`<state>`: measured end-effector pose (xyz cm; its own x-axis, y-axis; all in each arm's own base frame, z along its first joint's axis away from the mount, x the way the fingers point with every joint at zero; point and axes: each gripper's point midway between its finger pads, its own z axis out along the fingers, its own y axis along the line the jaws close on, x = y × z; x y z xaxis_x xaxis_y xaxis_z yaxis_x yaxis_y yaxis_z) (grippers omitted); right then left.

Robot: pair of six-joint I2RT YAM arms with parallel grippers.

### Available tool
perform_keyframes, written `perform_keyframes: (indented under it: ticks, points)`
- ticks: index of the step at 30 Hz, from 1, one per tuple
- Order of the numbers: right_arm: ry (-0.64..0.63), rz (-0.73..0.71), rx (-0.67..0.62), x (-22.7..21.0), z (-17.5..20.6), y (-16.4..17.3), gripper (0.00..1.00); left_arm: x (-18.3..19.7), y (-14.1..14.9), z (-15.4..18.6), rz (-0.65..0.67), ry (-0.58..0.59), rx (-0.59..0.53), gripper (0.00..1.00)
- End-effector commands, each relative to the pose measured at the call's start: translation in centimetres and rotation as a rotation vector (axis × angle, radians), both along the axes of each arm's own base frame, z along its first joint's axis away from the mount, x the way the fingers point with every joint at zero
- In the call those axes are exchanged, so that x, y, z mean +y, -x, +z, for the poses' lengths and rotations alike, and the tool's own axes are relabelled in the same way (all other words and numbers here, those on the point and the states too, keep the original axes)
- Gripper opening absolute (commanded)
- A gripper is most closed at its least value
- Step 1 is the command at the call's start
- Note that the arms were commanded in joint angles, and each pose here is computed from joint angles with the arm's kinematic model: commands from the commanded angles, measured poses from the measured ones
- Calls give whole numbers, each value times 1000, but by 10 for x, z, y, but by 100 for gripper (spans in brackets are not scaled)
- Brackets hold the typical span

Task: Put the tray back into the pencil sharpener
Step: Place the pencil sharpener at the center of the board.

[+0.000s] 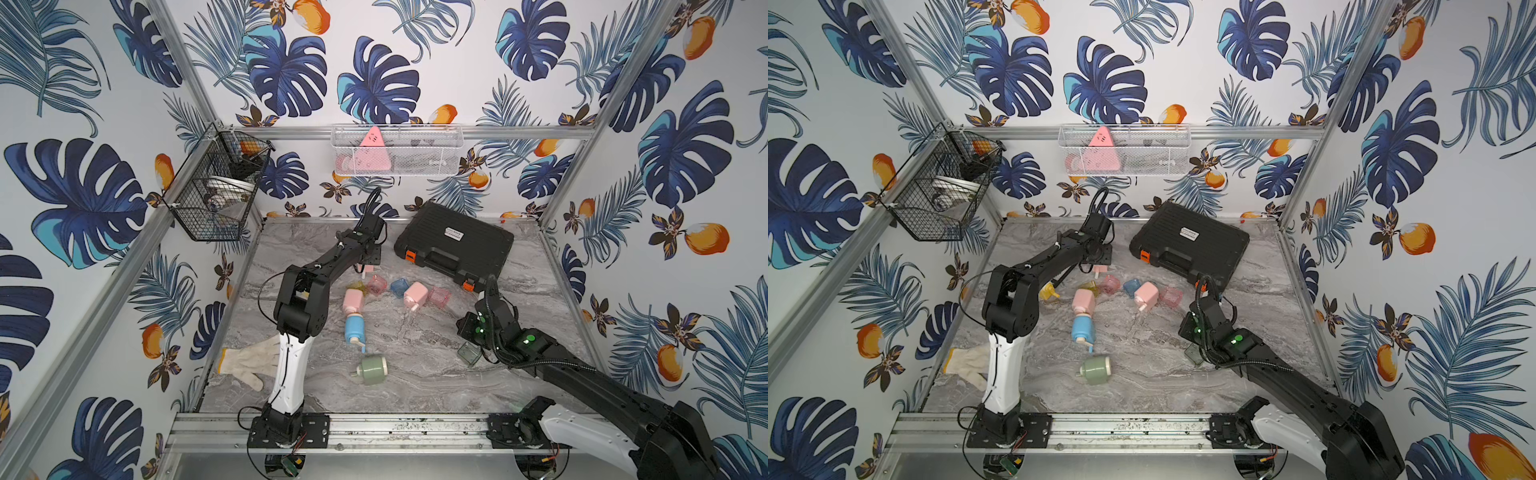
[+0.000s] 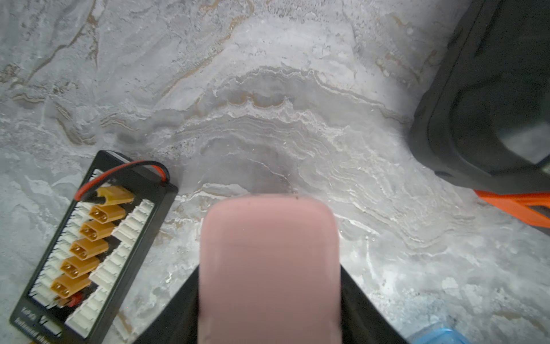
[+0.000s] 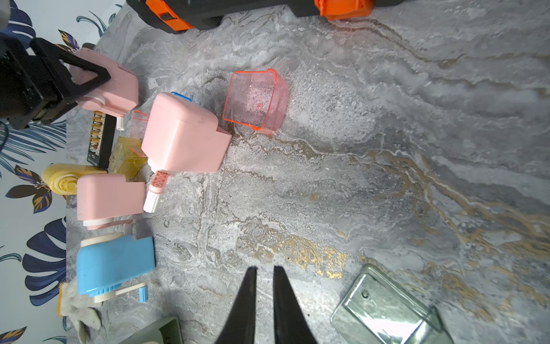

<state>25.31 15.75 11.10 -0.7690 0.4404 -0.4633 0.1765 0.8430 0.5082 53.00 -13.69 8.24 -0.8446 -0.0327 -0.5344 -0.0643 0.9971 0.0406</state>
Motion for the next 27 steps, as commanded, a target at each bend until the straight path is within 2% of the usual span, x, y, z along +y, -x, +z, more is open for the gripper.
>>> perform_keyframes:
  ticks: [1, 7, 12, 17, 20, 27]
  points:
    - [3, 5, 1, 1, -2, 0, 15, -1, -6, -3, 8, 19, -11, 0]
    - [3, 9, -1, 2, -4, -1, 18, -2, -8, -17, 7, 19, 8, 2]
    - [8, 20, 15, 4, -10, 0, 20, -1, -9, -21, 5, 18, 15, 36]
    - [8, 28, 8, 5, -7, -1, 23, -2, -9, -11, 0, 20, -6, 68]
    - [9, 31, 7, 5, -8, -1, 25, -4, -11, -2, -11, 35, -26, 73]
    - [22, 54, 7, 7, -6, -2, 29, -4, -13, 46, -31, 47, -110, 76]
